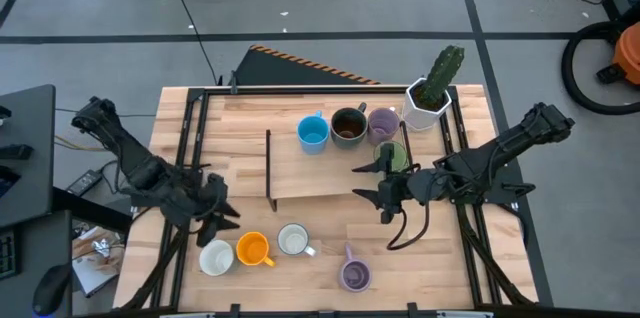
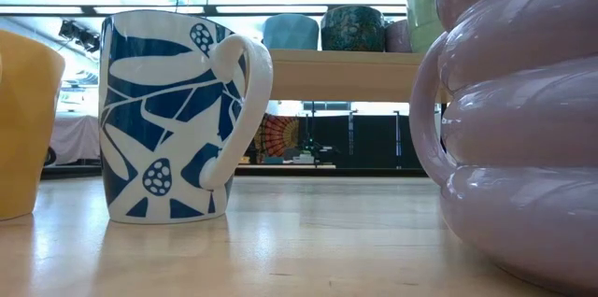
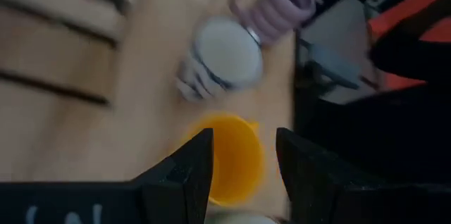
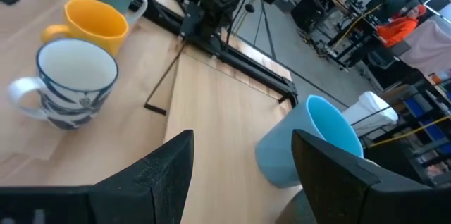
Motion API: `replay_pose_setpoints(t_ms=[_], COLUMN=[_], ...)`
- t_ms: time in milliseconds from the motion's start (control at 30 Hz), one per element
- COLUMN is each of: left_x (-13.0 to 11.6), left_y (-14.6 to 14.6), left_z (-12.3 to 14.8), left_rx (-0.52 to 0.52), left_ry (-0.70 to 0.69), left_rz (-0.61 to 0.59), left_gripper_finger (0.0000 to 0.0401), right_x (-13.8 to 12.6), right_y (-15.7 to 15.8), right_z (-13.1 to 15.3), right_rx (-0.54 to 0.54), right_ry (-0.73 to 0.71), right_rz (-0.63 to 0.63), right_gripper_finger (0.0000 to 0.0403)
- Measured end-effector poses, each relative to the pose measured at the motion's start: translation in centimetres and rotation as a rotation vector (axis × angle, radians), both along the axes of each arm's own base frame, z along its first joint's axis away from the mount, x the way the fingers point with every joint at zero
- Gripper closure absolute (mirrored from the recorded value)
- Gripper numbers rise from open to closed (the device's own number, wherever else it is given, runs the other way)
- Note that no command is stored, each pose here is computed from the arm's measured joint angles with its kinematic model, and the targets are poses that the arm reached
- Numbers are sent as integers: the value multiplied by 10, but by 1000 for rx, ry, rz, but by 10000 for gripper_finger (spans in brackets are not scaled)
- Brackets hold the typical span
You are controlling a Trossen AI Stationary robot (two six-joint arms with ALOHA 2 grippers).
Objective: Place coffee mugs
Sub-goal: Put the blue patterned mug on the shelf
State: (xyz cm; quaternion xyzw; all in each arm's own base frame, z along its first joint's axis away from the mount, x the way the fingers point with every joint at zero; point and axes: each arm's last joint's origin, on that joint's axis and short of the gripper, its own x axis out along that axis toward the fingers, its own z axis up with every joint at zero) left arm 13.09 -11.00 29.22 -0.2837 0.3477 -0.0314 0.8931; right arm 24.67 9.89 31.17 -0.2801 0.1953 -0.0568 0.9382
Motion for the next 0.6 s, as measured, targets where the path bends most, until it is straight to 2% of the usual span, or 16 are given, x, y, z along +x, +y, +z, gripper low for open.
replay_pose_setpoints(t_ms=[200, 333, 500, 600], left_x=[0, -4, -2, 3], left_y=[-23, -34, -47, -54], left_z=[-8, -13, 2, 13], left_rx=[-216, -316, -359, -307], left_ry=[197, 305, 294, 272], left_rz=[33, 57, 77, 89], left_gripper_finger=[239, 239, 239, 239], right_x=[1, 3, 7, 9], right_y=[-3, -7, -17, -22], right_z=[-1, 0, -1, -1], right_rx=[-3, -1, 18, 28], right_ry=[8, 6, 14, 18], right_rz=[-8, -19, -16, -18], right_gripper_finger=[158, 158, 158, 158])
